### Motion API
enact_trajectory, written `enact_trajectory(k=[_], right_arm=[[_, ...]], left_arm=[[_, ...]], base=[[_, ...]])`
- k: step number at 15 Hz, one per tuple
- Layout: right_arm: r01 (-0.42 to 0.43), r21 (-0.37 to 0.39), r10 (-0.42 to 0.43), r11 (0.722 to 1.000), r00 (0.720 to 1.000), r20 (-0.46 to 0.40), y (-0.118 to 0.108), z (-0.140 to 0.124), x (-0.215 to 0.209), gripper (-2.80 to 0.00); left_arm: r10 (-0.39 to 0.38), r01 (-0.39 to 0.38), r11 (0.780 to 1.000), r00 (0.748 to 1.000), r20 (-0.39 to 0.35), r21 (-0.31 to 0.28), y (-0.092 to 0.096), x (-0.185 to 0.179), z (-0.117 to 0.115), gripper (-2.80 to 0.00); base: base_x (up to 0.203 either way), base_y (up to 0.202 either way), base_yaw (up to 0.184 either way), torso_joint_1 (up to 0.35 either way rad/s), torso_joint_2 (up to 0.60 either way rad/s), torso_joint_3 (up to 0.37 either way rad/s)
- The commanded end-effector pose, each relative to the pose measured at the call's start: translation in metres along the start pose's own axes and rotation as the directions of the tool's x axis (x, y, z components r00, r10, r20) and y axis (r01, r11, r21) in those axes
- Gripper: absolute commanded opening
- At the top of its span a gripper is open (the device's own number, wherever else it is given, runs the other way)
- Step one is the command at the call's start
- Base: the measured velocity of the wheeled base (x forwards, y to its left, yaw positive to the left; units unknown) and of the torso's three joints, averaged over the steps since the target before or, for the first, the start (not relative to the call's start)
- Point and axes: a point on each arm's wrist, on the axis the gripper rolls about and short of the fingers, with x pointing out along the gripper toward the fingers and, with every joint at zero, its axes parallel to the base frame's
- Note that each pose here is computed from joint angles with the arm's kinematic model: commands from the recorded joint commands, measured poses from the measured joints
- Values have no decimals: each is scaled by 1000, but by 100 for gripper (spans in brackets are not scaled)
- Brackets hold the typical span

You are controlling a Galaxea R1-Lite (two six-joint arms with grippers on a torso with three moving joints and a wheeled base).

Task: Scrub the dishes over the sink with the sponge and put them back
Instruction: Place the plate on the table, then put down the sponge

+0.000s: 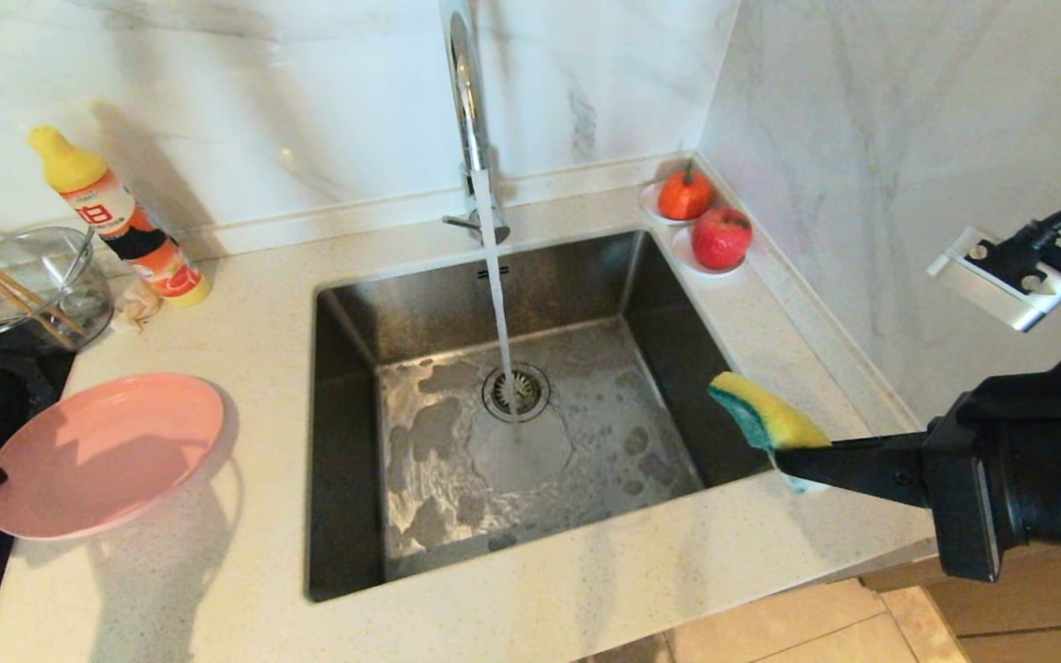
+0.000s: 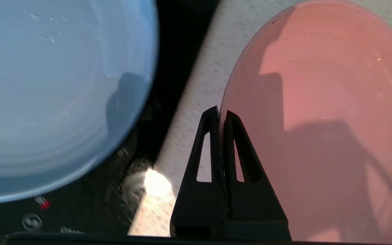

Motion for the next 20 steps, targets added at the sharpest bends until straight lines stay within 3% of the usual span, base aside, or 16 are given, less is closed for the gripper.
enact_trajectory(k=[1,2,3,4,8,10,14,15,18,20], right_arm=[[0,-12,0,1000,1000,-11,0,-1,0,-280],[-2,-16,2,1000,1000,-15,0,-1,-2,-280],[-7,-16,7,1000,1000,-16,0,-2,-2,-280],[-12,-17,11,1000,1000,-18,0,-1,-2,-280],[-10,-16,10,1000,1000,-24,0,-3,-1,-280],[-10,-15,9,1000,1000,-26,-1,-3,-1,-280],[-7,-13,7,1000,999,-36,-1,-6,0,-280],[-8,-14,7,1000,999,-33,-1,-5,-1,-280],[8,-9,-8,1000,1000,-26,-2,-4,-1,-280],[36,7,-36,999,999,-25,-8,-4,0,-280]], left_arm=[[15,-15,1000,1000,-16,-15,10,12,1,-280],[19,-19,1000,1000,-23,-8,12,14,1,-280],[22,-22,1000,1000,-22,-6,12,15,1,-111],[22,-22,1000,1000,-21,-5,12,14,1,0],[7,-7,1000,1000,12,-3,8,9,7,0],[-7,8,1000,998,62,-21,1,-3,19,0],[-107,114,993,977,184,-26,-31,-51,46,0],[-139,144,989,972,191,-15,-42,-64,54,-280],[-235,234,972,955,181,30,-76,-81,69,-280],[-311,298,950,934,174,94,-102,-79,75,-280]], base=[[0,0,0,0,0,0],[0,0,0,0,0,0],[0,0,0,29,2,4],[0,0,0,0,0,0],[0,0,0,0,0,0],[0,0,0,0,0,0],[0,0,0,0,0,0],[0,0,0,0,0,0],[0,0,0,0,0,0],[0,0,0,0,0,0]])
